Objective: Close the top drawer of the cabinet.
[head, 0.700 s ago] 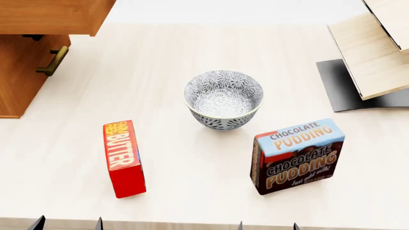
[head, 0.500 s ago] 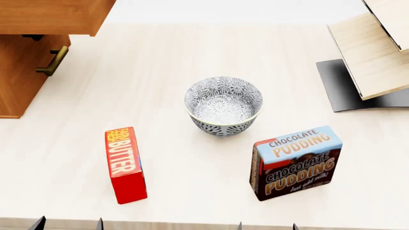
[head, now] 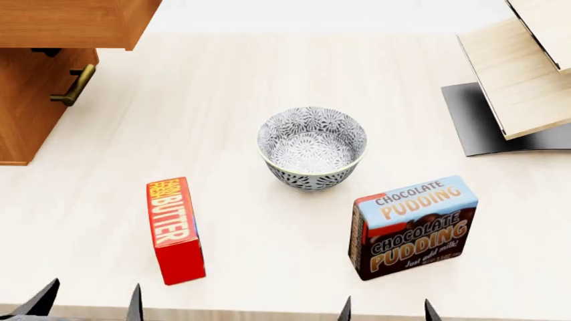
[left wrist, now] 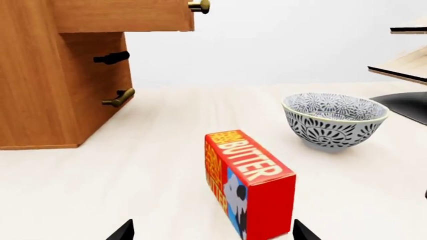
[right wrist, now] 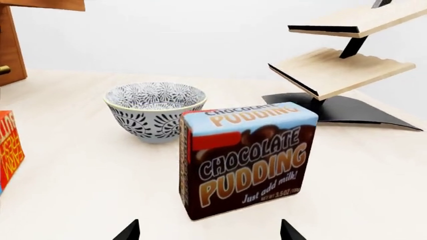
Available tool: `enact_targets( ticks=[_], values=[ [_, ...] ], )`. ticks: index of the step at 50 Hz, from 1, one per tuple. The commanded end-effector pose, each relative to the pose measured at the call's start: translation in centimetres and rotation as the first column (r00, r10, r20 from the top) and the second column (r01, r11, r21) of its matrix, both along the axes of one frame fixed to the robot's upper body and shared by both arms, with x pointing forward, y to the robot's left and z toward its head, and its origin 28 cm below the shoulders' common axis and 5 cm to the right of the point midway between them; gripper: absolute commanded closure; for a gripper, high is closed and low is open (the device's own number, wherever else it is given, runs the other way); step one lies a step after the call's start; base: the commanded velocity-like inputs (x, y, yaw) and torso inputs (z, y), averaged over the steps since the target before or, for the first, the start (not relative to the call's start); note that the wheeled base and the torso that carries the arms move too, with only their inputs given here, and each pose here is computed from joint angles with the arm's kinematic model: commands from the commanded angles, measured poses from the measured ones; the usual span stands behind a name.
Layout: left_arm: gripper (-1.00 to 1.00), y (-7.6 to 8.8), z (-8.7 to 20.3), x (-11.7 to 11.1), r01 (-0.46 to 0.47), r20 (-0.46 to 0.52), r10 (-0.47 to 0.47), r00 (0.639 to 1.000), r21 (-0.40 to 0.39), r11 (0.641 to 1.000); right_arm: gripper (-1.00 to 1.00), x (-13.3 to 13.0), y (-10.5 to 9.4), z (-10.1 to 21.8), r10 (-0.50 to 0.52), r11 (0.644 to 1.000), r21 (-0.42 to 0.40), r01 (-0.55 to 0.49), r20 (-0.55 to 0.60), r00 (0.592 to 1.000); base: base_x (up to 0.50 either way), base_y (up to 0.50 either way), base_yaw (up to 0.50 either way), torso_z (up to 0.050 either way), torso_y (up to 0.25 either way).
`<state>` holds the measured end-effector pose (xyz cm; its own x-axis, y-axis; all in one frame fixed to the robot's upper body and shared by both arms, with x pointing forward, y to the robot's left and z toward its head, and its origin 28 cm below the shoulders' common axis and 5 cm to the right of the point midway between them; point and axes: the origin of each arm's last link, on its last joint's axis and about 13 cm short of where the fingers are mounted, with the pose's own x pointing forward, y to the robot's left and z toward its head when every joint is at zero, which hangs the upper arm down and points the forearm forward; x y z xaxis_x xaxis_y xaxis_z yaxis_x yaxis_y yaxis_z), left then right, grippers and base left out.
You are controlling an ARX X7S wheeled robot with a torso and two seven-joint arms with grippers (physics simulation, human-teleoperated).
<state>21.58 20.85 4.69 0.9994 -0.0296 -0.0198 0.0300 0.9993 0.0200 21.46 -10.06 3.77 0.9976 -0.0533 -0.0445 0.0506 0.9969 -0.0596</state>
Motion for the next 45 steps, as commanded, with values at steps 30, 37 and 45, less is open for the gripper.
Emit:
enact_targets(
  ticks=[30, 37, 45],
  values=[
    [-1.0, 1.6, 13.4, -1.8, 0.094, -0.074, -0.103, 0.992, -0.116, 0.989, -1.0, -1.2, -1.3, 13.1, 0.019, 0.995, -0.095, -0.012, 0.07, 0.997, 0.0, 0.0, 0.0, 0.0, 0.0],
    [-1.0, 1.7, 13.5, -1.6, 0.08, -0.065, -0.089, 0.994, -0.12, 0.989, -1.0, -1.3, -1.4, 13.0, 0.028, 0.995, -0.103, -0.017, 0.108, 0.994, 0.0, 0.21, 0.0, 0.0, 0.0],
    [-1.0, 1.7, 13.0, -1.6, 0.074, -0.072, -0.083, 0.994, -0.119, 0.99, -1.0, -1.2, -1.3, 12.6, 0.039, 0.996, -0.084, -0.031, 0.095, 0.995, 0.0, 0.5, 0.0, 0.0, 0.0]
  ],
)
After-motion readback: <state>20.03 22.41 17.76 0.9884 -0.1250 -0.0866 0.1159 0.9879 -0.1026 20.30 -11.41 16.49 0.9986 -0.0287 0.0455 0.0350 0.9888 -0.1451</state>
